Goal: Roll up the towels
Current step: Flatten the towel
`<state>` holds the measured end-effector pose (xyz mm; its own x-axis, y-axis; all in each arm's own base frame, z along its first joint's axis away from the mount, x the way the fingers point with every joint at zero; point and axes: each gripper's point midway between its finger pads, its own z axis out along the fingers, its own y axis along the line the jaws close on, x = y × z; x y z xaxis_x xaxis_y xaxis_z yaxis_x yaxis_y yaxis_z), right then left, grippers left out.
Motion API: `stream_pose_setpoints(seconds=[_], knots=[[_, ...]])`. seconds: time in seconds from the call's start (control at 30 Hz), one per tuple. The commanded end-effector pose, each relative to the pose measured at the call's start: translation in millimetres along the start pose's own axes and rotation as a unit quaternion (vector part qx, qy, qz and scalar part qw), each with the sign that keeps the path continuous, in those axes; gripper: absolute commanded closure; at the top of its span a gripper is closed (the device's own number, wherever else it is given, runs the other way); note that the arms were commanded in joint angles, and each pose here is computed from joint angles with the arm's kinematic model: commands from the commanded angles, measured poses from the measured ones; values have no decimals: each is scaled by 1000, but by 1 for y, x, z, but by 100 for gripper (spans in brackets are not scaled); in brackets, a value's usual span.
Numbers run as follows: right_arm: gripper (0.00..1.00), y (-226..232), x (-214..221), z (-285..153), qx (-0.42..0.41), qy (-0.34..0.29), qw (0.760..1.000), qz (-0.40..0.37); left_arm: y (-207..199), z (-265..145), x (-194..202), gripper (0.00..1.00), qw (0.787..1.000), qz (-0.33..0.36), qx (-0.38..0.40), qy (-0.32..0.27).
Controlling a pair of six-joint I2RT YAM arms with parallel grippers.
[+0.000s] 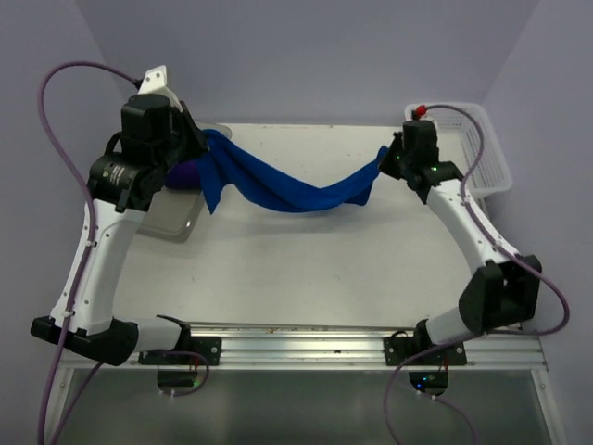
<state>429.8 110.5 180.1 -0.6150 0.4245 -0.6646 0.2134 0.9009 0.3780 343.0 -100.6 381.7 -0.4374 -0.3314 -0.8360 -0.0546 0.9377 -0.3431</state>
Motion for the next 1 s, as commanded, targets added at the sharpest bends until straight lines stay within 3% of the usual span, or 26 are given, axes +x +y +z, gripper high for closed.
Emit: stream_pose_setpoints(seconds=[0.0,0.2,0.33,0.43,0.6,0.63,0.67,0.7,0.73,0.8,0.97], knots=[[100,10,-72,-89,-26,-122,992,-3,-5,-31,-43,100,998,4,13,-57],[100,-14,-75,-162,-19,-188,982,-11,-10,-70,-65,100,995,-4,35,-90],[100,-44,-50,-200,-1,-209,978,-9,-6,-58,-58,100,997,2,25,-76],[100,-76,3,-184,30,-159,987,-3,-10,-15,-34,100,999,13,25,-31],[100,-118,108,-150,48,-44,997,36,-19,104,15,100,998,14,34,58],[100,-120,121,-146,45,-26,998,46,-19,122,20,97,997,14,32,67],[100,-125,137,-140,48,-8,997,60,-21,156,34,82,995,16,30,95],[100,-124,140,-141,42,-8,997,64,-19,172,41,62,994,19,21,110],[100,-123,142,-140,38,-6,997,66,-23,184,49,34,990,18,32,134],[100,-123,140,-142,38,-7,997,61,-24,206,62,23,984,24,26,172],[100,-120,126,-141,46,-16,998,43,-10,182,64,23,988,31,8,150]])
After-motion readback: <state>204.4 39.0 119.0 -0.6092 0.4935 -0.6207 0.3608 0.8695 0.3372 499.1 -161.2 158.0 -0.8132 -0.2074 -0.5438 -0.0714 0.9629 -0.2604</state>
